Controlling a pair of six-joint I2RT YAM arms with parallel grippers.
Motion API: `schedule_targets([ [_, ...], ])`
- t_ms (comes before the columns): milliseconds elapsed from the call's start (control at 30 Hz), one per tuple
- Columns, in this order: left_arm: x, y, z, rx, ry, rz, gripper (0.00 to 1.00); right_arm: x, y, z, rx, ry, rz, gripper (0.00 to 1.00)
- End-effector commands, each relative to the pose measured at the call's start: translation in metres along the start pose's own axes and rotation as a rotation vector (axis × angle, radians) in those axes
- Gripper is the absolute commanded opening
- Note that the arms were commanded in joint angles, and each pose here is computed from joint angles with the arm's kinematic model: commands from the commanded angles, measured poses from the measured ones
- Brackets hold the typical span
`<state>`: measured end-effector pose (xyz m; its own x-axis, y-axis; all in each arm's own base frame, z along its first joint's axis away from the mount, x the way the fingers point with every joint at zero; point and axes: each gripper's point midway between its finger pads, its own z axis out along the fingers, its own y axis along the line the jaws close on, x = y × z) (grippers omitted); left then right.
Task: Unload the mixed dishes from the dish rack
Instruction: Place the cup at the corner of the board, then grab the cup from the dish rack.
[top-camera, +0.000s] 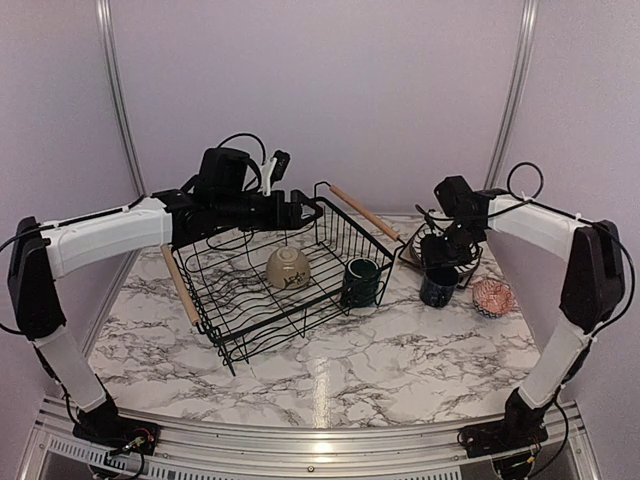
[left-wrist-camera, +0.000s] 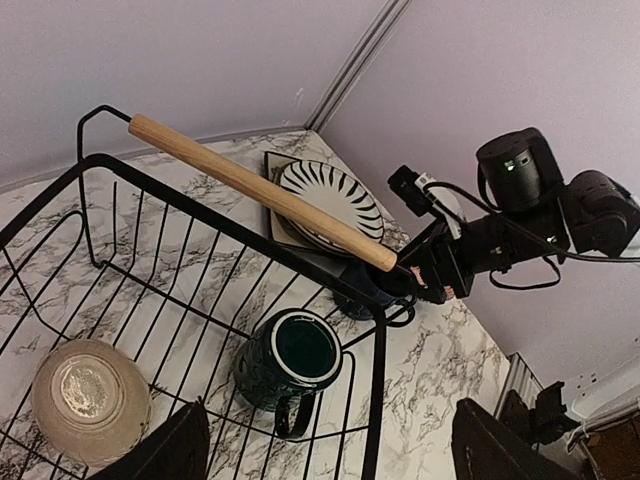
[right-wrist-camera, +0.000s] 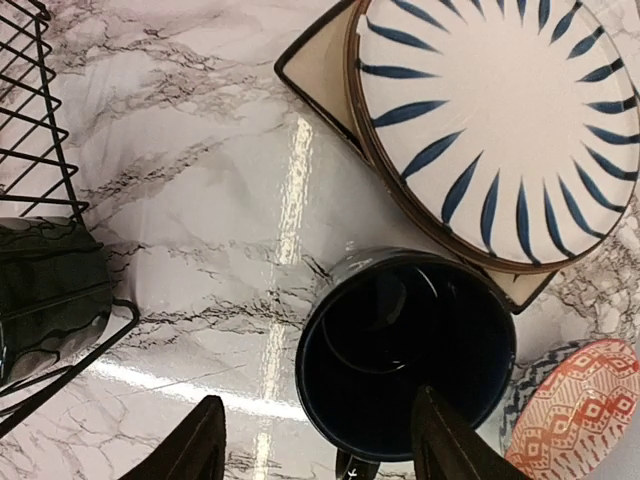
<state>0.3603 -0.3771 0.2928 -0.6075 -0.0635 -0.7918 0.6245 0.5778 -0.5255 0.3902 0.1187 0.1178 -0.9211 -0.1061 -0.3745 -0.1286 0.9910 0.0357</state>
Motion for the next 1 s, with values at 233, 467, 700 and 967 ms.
schedule_targets([
  [233, 0.083, 0.022, 0.057, -0.169, 0.4, 0.171, 0.79, -0.038, -0.017, -0.099, 0.065, -0.269, 0.038, 0.72],
  [467, 0.119, 0.028, 0.086, -0.212, 0.518, 0.232, 0.69, -0.054, -0.017, -0.143, 0.042, -0.418, 0.056, 0.75],
  [700, 0.138, 0.034, 0.106, -0.201, 0.555, 0.227, 0.62, -0.058, -0.021, -0.169, 0.047, -0.497, 0.061, 0.76],
  [967, 0.147, 0.033, 0.123, -0.165, 0.571, 0.229, 0.55, -0.055, -0.021, -0.172, 0.045, -0.512, 0.062, 0.77],
])
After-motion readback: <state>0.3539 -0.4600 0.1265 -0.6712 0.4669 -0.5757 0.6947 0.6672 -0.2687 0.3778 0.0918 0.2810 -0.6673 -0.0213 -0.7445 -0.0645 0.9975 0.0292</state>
